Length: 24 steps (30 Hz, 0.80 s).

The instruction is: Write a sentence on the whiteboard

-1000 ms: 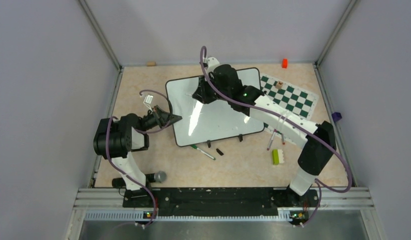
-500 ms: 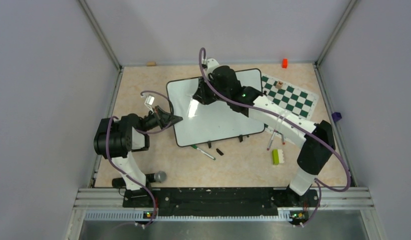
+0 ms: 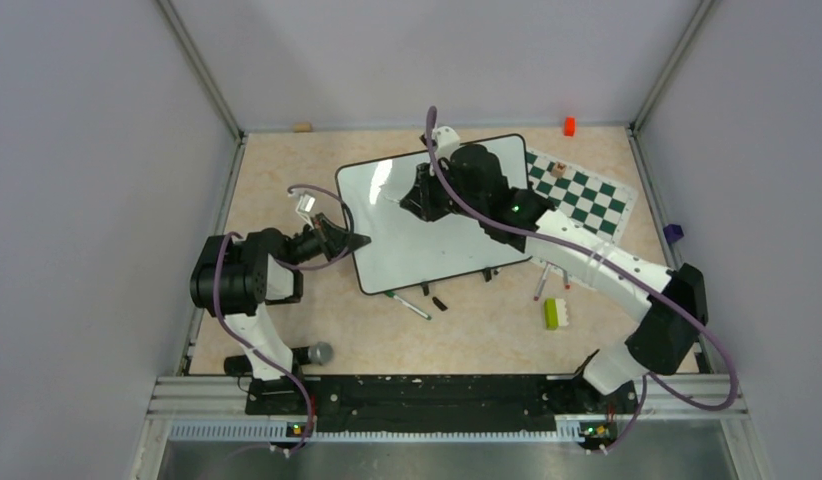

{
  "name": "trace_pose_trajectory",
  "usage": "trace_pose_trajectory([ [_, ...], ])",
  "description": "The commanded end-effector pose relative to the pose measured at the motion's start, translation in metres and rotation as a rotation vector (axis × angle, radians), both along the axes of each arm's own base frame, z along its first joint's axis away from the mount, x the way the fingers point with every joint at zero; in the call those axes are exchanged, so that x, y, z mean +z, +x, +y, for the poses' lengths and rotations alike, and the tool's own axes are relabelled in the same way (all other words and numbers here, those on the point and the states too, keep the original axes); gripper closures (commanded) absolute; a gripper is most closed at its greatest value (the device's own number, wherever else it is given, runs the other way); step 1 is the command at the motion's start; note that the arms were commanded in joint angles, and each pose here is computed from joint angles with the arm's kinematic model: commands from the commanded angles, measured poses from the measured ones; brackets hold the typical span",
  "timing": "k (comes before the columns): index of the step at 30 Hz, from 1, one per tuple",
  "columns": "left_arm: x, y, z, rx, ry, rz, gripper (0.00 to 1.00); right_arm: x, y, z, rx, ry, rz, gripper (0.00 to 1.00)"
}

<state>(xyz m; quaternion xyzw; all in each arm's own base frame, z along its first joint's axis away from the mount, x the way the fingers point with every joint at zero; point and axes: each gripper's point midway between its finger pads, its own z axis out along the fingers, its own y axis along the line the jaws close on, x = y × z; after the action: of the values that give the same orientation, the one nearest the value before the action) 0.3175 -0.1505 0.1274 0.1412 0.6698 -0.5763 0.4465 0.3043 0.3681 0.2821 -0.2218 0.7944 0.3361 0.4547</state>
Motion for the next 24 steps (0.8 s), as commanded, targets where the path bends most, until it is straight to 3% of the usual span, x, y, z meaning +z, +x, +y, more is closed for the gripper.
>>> trace_pose_trajectory([
  [1,-0.013,-0.002,-0.003,-0.007,0.083,-0.166,1.00,0.040,-0.015,-0.009,0.001,0.087,-0.074,1.00],
  [10,-0.019,-0.014,-0.014,-0.112,0.095,-0.183,1.00,0.043,-0.032,-0.046,-0.061,0.082,-0.104,1.00],
  [16,-0.029,-0.014,-0.008,0.026,0.124,-0.191,1.00,0.042,-0.036,-0.064,-0.108,0.078,-0.122,1.00],
  [24,-0.043,-0.022,-0.008,0.044,0.122,-0.120,1.00,0.039,-0.035,-0.065,-0.104,0.071,-0.123,1.00],
])
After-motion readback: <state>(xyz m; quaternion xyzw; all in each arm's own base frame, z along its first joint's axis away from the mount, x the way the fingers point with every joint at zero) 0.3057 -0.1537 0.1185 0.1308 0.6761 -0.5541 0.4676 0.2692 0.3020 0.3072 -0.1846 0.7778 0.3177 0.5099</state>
